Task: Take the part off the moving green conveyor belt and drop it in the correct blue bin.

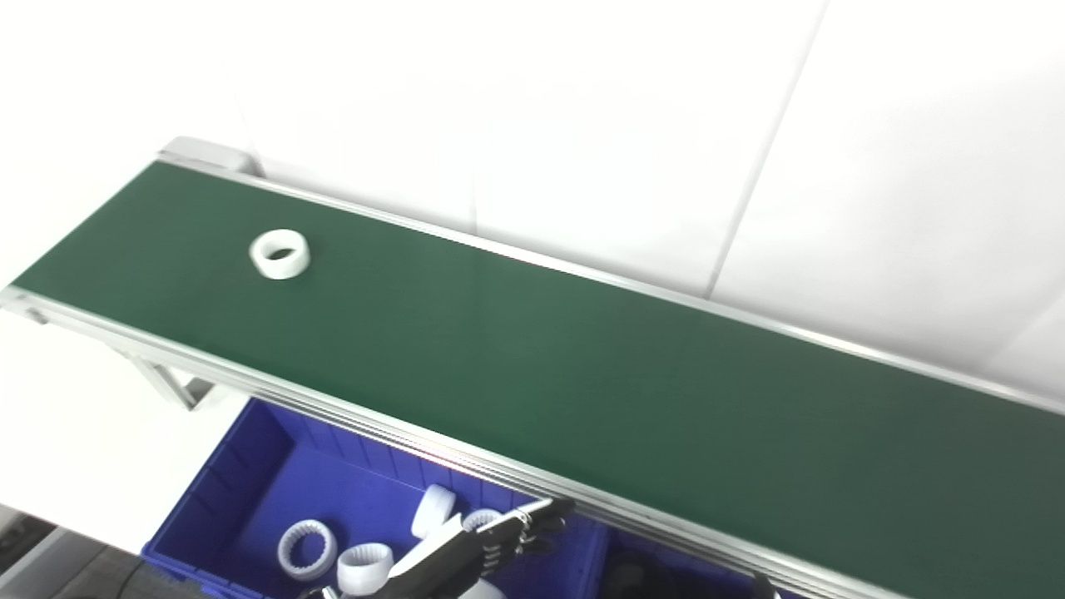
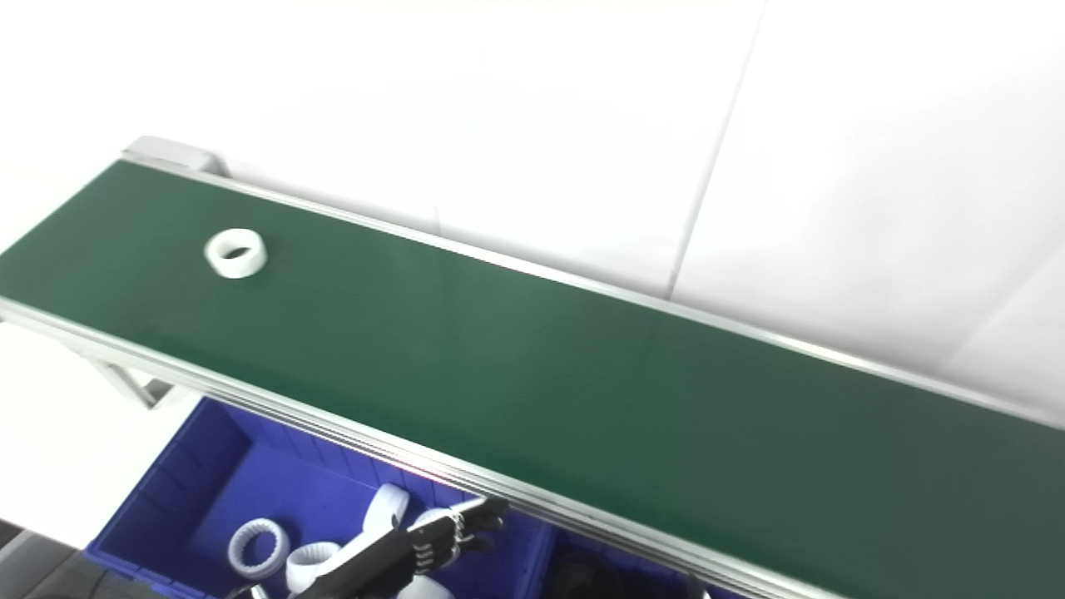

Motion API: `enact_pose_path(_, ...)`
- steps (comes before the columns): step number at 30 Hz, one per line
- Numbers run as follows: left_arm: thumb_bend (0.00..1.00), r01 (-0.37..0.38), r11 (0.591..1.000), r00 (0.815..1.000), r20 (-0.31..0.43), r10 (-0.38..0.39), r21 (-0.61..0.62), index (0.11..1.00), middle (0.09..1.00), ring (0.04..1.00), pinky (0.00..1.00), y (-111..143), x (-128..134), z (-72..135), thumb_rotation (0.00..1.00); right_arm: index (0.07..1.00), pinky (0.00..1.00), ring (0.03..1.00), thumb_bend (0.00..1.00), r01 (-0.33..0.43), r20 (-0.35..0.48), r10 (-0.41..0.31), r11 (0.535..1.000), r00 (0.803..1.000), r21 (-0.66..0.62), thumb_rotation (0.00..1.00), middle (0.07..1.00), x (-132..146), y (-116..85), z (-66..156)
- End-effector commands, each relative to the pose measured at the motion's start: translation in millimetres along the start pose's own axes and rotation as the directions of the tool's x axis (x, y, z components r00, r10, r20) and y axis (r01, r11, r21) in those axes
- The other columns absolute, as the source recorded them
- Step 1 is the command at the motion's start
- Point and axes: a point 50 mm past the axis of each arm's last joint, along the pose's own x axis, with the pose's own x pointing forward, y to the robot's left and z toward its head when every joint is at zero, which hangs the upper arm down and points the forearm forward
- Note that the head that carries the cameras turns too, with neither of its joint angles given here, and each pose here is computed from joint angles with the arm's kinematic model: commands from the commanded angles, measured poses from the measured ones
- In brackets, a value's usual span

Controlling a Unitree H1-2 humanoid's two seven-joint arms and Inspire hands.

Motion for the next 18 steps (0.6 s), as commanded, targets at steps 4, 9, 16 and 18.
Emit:
enact_pose_path(4, 0.84, -0.005, 0.999, 0.999, 0.044, 0.003, 0.038, 0.917, 0.952, 0.930, 0.86, 4, 5, 5, 0.59, 1.000, 1.00, 1.000, 0.98, 0.001, 0.062, -0.002, 1.000, 0.998, 0.002, 0.50, 1.000, 4, -2, 5)
enact_pose_path(9, 0.84, -0.014, 1.000, 0.999, 0.052, 0.013, 0.019, 0.916, 0.946, 0.920, 0.85, 5, 8, 4, 0.57, 1.000, 1.00, 1.000, 0.98, 0.002, 0.052, -0.002, 1.000, 0.999, -0.003, 0.50, 1.000, 7, -1, 5)
enact_pose_path(16, 0.86, -0.064, 0.998, 0.992, 0.114, 0.062, 0.014, 0.919, 0.952, 0.910, 0.82, 11, 9, 19, 0.58, 1.000, 1.00, 1.000, 0.96, -0.003, 0.046, 0.003, 1.000, 0.999, -0.006, 0.48, 1.000, 9, -1, 5)
enact_pose_path(18, 0.88, -0.090, 0.996, 0.985, 0.147, 0.086, 0.023, 0.914, 0.946, 0.906, 0.81, 17, 11, 28, 0.60, 1.000, 1.00, 1.000, 0.97, -0.004, 0.053, 0.005, 1.000, 0.999, -0.012, 0.49, 1.000, 10, -2, 4)
